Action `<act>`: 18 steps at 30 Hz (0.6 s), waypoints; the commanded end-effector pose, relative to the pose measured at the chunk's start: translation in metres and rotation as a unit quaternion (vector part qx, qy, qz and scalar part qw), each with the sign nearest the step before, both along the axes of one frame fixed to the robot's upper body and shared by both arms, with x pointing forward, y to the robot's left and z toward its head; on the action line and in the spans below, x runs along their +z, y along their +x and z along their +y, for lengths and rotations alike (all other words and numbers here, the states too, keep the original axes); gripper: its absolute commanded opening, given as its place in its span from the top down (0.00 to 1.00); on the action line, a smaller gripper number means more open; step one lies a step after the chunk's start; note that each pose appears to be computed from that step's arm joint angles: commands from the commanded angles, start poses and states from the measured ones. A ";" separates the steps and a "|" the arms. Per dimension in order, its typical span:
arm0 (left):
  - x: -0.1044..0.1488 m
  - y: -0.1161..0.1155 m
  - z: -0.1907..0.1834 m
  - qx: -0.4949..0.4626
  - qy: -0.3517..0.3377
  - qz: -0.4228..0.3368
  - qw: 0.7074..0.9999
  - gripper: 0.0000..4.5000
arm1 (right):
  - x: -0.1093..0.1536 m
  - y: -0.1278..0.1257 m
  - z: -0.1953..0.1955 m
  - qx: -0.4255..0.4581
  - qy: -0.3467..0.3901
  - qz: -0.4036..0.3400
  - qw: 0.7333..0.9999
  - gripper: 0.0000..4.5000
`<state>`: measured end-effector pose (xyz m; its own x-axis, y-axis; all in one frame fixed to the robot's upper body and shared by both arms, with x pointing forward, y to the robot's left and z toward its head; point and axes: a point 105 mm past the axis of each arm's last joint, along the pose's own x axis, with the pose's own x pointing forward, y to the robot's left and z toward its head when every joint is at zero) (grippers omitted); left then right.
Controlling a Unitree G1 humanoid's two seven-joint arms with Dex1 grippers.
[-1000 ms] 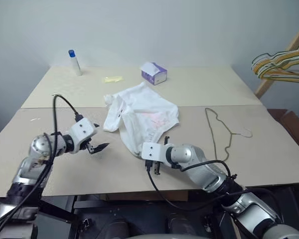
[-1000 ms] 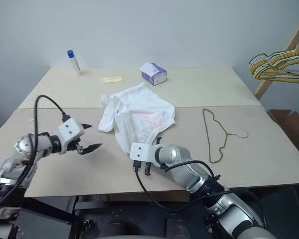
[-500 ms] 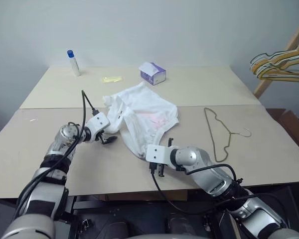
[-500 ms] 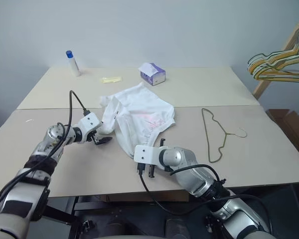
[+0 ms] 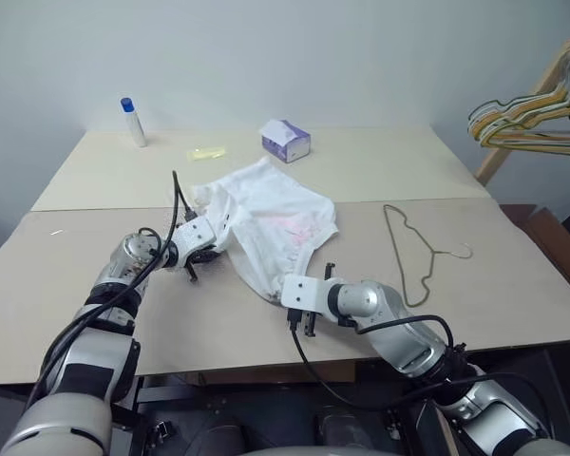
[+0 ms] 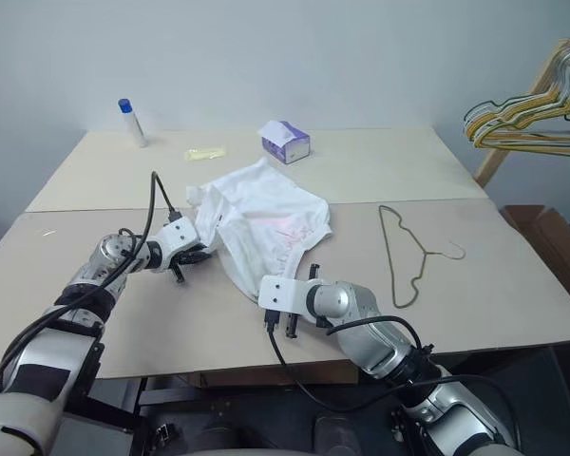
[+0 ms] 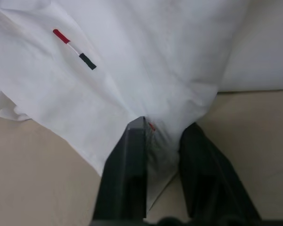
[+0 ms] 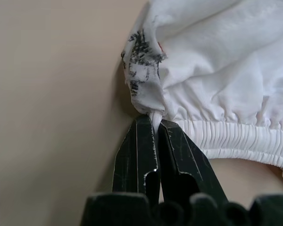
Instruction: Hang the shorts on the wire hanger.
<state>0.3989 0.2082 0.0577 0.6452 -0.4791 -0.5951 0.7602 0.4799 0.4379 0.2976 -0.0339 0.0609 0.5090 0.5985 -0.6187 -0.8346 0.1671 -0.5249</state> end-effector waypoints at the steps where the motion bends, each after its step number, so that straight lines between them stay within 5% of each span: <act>1: 0.014 0.003 0.013 0.005 0.023 -0.024 0.999 0.99 | 0.013 0.016 -0.010 -0.033 0.002 -0.035 0.999 1.00; 6: 0.030 -0.012 0.030 -0.044 0.067 -0.040 0.996 0.99 | 0.027 0.036 -0.033 -0.042 -0.027 -0.092 0.994 1.00; 11: 0.058 -0.063 0.034 -0.149 0.092 -0.011 0.984 0.99 | 0.042 0.047 -0.061 -0.009 -0.098 -0.147 0.984 1.00; 18: 0.071 -0.129 0.014 -0.189 0.122 0.054 0.973 0.99 | 0.037 0.028 -0.068 0.071 -0.165 -0.132 0.975 1.00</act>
